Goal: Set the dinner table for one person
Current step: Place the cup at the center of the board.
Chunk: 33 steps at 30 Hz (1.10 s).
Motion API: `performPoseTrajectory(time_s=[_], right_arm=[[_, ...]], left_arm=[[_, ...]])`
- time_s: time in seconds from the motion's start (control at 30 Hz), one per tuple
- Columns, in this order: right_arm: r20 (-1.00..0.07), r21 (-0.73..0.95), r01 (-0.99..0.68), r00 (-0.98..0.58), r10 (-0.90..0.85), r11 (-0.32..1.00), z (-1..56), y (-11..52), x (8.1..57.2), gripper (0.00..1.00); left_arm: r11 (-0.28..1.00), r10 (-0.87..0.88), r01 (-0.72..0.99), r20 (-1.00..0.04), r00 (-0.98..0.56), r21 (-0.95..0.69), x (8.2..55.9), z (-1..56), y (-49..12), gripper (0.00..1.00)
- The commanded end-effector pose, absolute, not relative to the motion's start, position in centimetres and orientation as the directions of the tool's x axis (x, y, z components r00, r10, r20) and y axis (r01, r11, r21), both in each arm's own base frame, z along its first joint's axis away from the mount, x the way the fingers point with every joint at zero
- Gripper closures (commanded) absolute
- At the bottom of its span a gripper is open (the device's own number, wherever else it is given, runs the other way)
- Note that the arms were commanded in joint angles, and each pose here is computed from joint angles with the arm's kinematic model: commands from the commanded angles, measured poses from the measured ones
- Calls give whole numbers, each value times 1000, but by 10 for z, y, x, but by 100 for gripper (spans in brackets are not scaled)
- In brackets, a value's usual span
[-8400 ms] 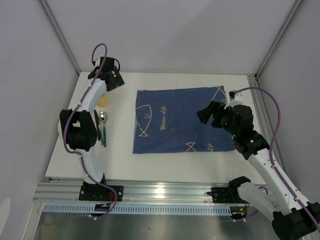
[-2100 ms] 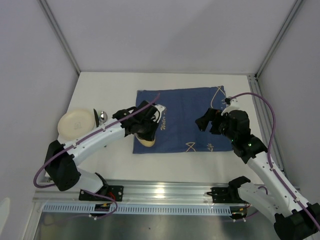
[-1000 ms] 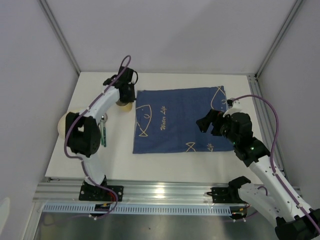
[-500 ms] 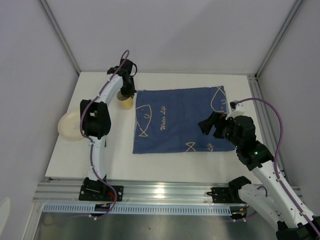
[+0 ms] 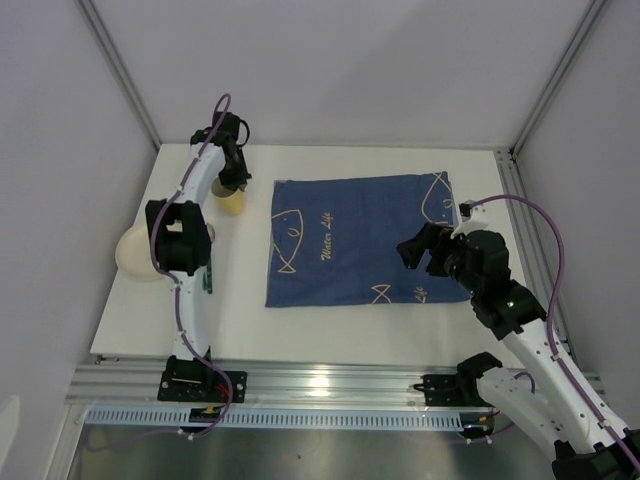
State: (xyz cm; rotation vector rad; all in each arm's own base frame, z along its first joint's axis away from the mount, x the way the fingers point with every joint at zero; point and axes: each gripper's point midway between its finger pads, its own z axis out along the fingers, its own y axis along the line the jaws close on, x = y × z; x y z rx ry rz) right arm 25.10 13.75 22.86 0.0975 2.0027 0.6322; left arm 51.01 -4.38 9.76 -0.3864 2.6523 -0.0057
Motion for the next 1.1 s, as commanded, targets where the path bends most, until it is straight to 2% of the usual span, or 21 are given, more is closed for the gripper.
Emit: performPoseTrajectory(time_s=[0.0,0.27,0.47,0.6,0.87,1.07], right_arm=[[-805,480,-196,-486,341,855,234,139,254,1],[-805,478,-192,-486,340,857,232,139,255,1],[-802,479,-187,-491,340,858,228,139,257,1],[-801,475,-187,-496,335,860,226,139,256,1],[-800,474,-188,-500,332,860,222,141,258,1],[-803,466,-188,-500,324,864,221,141,260,1]], left_arm=[[961,-271,-261,-521,-809,-93,529,130,-41,99],[957,-282,-273,-504,-817,-93,531,120,-37,99],[956,-287,-276,-504,-814,-100,532,120,-36,91],[955,-290,-281,-508,-811,-97,533,120,-35,76],[954,-293,-286,-511,-808,-95,534,119,-34,64],[954,-298,-261,-591,-750,-149,541,149,-37,50]])
